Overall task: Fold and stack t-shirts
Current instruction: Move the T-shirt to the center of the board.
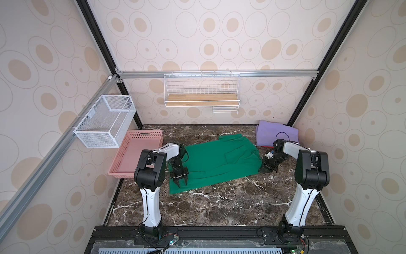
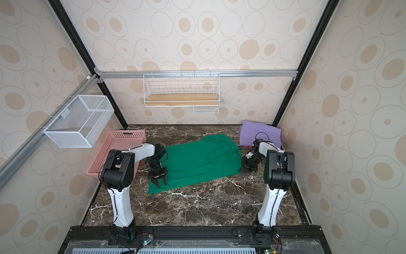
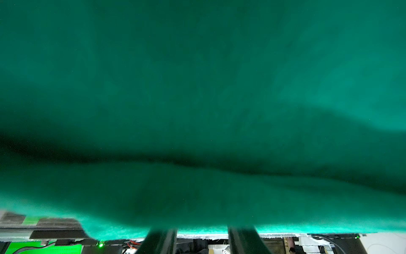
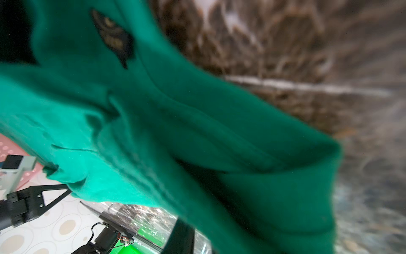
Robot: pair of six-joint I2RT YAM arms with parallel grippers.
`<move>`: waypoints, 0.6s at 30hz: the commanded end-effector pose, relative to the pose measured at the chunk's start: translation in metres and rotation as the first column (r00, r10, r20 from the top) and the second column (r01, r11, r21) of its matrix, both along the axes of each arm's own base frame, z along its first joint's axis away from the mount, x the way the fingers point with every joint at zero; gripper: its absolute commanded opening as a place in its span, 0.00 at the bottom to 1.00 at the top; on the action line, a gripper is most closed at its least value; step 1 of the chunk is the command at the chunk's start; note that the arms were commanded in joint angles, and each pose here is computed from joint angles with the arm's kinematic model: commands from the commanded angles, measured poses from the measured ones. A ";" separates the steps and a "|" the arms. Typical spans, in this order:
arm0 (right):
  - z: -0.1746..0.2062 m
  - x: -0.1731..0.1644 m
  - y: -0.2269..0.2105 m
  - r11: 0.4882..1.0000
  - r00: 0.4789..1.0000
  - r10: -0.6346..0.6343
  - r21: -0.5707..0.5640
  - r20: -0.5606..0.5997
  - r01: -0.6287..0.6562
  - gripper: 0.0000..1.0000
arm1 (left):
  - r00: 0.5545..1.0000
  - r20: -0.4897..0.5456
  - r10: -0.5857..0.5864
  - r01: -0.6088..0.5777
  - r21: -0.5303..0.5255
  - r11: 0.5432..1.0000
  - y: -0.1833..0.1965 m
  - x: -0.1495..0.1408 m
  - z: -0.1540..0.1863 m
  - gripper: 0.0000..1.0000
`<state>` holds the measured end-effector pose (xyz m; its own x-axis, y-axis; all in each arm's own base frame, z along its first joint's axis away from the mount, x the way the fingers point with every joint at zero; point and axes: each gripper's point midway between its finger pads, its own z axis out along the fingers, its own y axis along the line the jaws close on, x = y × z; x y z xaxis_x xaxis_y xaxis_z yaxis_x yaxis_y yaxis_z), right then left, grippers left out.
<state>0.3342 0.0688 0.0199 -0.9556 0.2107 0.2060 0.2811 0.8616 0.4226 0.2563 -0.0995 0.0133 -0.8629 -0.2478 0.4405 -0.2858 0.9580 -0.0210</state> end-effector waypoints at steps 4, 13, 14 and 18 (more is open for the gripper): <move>-0.015 -0.040 -0.014 0.999 0.995 -0.030 -0.047 -0.095 0.025 0.21 | 0.999 0.012 -0.038 0.038 0.045 0.998 0.016 -0.021 -0.013 0.41; 0.020 -0.073 -0.011 0.998 0.994 -0.038 -0.044 -0.102 0.033 0.20 | 0.997 0.072 0.029 -0.032 0.035 0.999 0.022 -0.067 0.026 0.41; 0.030 -0.074 -0.008 0.999 0.996 -0.039 -0.039 -0.081 0.036 0.21 | 0.995 0.093 0.025 -0.030 0.056 0.998 0.027 -0.068 0.033 0.41; 0.074 -0.044 -0.001 0.998 0.997 -0.031 -0.048 0.071 0.035 0.21 | 0.967 0.246 0.061 -0.081 0.070 0.994 0.028 -0.036 0.068 0.42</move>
<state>0.2736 0.0636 0.0627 -0.9458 0.2471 0.2109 0.3131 0.8661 0.3895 0.1973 -0.0765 0.0577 -0.9109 -0.2867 0.2969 -0.3095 0.9504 -0.0318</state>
